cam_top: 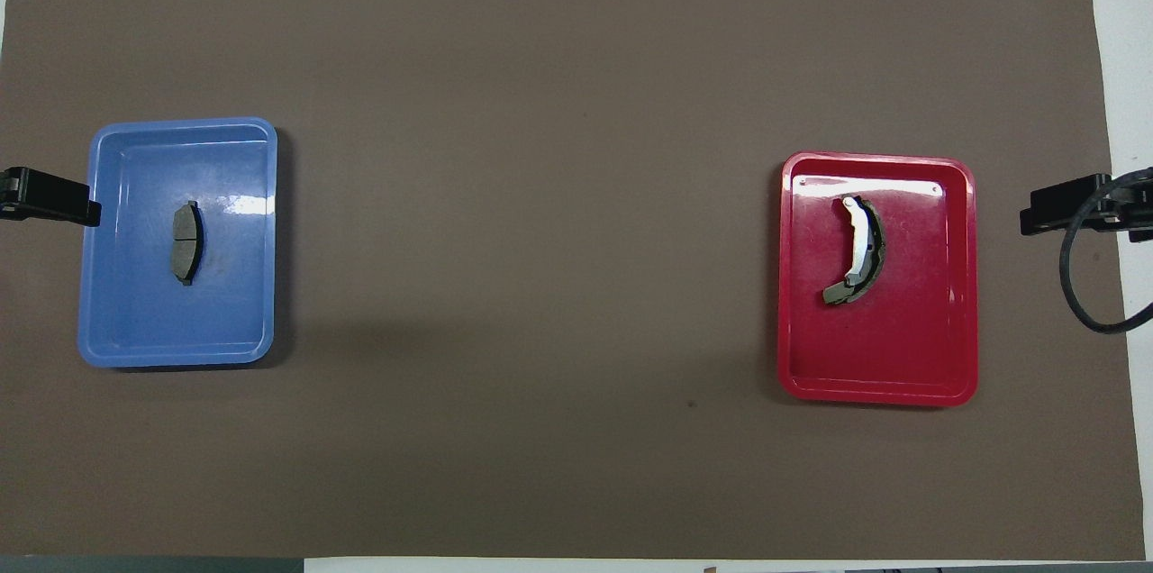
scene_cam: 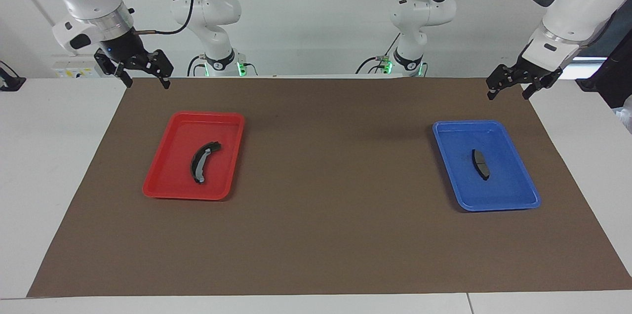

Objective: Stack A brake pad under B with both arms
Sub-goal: 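Reach the left gripper to the small pad while the right gripper reaches the curved pad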

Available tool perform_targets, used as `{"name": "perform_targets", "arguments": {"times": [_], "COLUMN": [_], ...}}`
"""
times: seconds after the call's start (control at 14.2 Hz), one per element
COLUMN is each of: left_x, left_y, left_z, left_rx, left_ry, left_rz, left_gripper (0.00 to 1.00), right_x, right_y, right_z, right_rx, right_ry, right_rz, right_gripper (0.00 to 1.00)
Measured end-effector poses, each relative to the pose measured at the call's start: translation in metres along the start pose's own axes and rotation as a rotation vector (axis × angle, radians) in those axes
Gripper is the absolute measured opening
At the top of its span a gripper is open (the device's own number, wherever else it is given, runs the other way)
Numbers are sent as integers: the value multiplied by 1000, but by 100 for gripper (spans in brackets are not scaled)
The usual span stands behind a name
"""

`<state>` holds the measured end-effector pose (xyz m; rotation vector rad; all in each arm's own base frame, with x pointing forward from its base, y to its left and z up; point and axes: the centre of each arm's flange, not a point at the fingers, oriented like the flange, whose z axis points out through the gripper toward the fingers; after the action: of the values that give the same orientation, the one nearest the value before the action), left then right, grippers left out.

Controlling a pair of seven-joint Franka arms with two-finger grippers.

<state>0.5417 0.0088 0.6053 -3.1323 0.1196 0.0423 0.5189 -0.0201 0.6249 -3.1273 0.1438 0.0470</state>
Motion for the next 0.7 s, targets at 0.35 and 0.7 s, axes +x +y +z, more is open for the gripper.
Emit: {"name": "perform_targets", "arguments": {"times": [0.35, 0.7], "left_x": [0, -4], "left_y": [1, 1], "left_z": [0, 3], "left_rx": [0, -3], "left_ry": [-1, -34], "left_rz": [1, -1], "left_gripper": [100, 100], "right_x": [0, 0], "right_y": [0, -1], "right_z": [0, 0], "right_rx": [0, -1], "right_ry": [0, 0], "right_rz": [0, -3], "right_gripper": [100, 100]}}
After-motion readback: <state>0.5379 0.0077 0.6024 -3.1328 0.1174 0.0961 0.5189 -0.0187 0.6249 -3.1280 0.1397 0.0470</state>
